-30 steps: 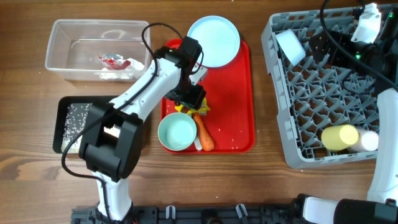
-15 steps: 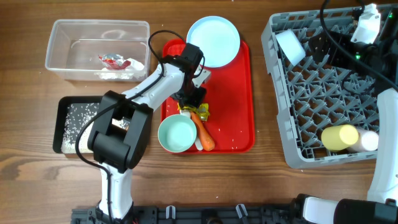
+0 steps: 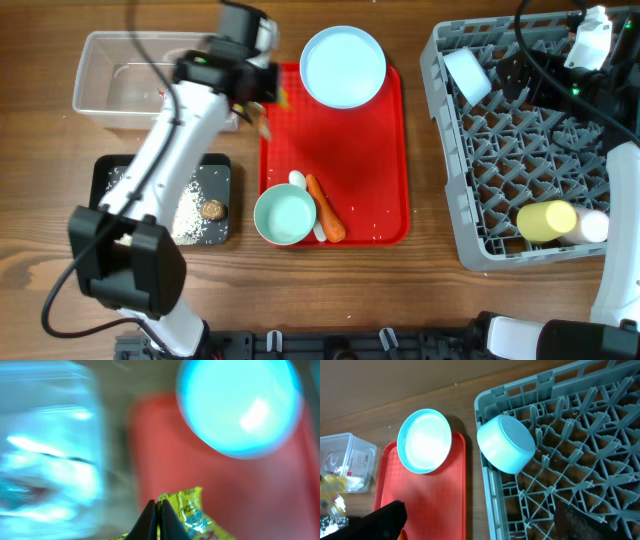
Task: Sort waste into correct bins and load items into the dishwasher rack
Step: 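Carry the yellow wrapper to the clear bin and release it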
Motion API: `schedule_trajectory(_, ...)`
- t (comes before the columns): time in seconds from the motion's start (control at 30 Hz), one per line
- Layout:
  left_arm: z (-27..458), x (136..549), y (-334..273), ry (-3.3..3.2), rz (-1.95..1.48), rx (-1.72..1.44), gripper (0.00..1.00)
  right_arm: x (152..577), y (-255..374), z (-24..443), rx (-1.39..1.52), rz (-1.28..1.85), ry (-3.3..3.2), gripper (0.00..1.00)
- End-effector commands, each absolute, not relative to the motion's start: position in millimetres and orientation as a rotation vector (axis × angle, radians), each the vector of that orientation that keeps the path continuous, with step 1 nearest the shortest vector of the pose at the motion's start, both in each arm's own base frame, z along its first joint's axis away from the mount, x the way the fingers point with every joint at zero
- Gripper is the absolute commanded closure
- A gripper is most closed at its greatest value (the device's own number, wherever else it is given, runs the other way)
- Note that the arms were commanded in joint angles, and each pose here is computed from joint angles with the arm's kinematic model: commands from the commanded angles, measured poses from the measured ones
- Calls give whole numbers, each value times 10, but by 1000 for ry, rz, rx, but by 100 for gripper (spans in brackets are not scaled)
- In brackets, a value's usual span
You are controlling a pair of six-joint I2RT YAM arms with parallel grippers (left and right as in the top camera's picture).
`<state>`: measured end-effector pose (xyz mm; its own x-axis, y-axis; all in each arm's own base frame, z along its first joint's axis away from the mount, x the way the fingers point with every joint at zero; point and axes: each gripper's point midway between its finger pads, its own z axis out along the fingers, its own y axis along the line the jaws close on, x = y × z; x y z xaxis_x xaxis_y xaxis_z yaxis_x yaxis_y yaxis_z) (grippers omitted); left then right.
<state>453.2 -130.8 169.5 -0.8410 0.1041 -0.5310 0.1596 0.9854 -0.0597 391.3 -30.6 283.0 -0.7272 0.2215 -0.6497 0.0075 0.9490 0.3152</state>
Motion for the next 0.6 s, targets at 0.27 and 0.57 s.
schedule_trajectory(0.27,1743,5320,167,2353,72,-264,0,3930,-303,2778,147,381,2372,3)
schedule_trajectory(0.57,1563,4078,-1371,2754,-133,192,9,3929,-297,2778,146,383,2372,2)
